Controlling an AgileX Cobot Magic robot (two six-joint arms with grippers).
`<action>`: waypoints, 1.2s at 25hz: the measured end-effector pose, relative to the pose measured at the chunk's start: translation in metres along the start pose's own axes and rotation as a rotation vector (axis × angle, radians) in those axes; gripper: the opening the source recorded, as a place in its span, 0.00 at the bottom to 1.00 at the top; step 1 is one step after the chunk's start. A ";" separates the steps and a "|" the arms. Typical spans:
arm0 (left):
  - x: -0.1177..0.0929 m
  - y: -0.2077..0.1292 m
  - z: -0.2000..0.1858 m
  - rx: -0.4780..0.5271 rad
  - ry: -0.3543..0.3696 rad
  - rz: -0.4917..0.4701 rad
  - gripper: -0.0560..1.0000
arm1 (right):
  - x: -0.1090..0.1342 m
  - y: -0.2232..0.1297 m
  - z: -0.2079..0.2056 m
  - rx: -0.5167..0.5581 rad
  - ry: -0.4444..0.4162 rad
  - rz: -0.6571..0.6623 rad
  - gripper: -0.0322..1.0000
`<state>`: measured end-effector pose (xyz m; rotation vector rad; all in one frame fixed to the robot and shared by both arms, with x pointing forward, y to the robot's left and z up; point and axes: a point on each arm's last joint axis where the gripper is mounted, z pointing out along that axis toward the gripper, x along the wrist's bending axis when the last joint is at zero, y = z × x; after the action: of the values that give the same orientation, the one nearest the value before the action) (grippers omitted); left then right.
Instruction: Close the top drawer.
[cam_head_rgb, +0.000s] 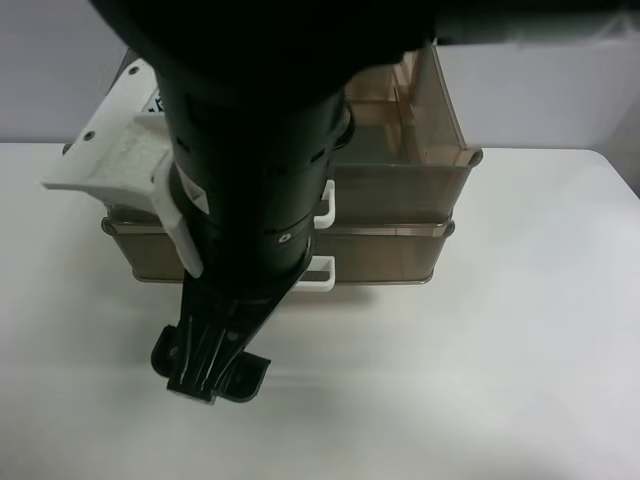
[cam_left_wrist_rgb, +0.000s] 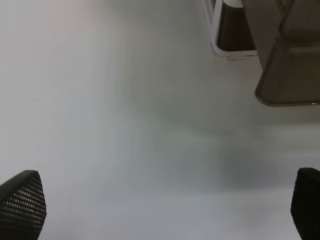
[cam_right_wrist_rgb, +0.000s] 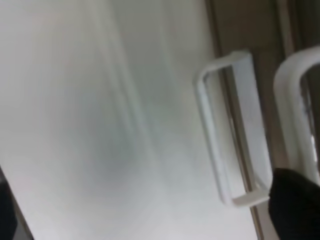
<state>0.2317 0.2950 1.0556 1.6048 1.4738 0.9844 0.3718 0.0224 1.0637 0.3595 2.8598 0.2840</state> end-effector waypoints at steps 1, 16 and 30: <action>0.000 0.000 0.000 0.000 0.000 0.000 0.99 | -0.004 -0.001 0.001 0.002 -0.002 0.010 0.99; 0.000 0.000 0.000 0.000 0.000 0.000 0.99 | -0.069 -0.004 0.001 -0.082 -0.051 0.155 0.99; 0.000 0.000 0.000 0.000 0.000 0.000 0.99 | -0.122 0.012 0.013 -0.202 -0.073 0.244 0.99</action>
<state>0.2317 0.2950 1.0556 1.6048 1.4738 0.9844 0.4930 0.0039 1.0805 0.6630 2.6844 0.5866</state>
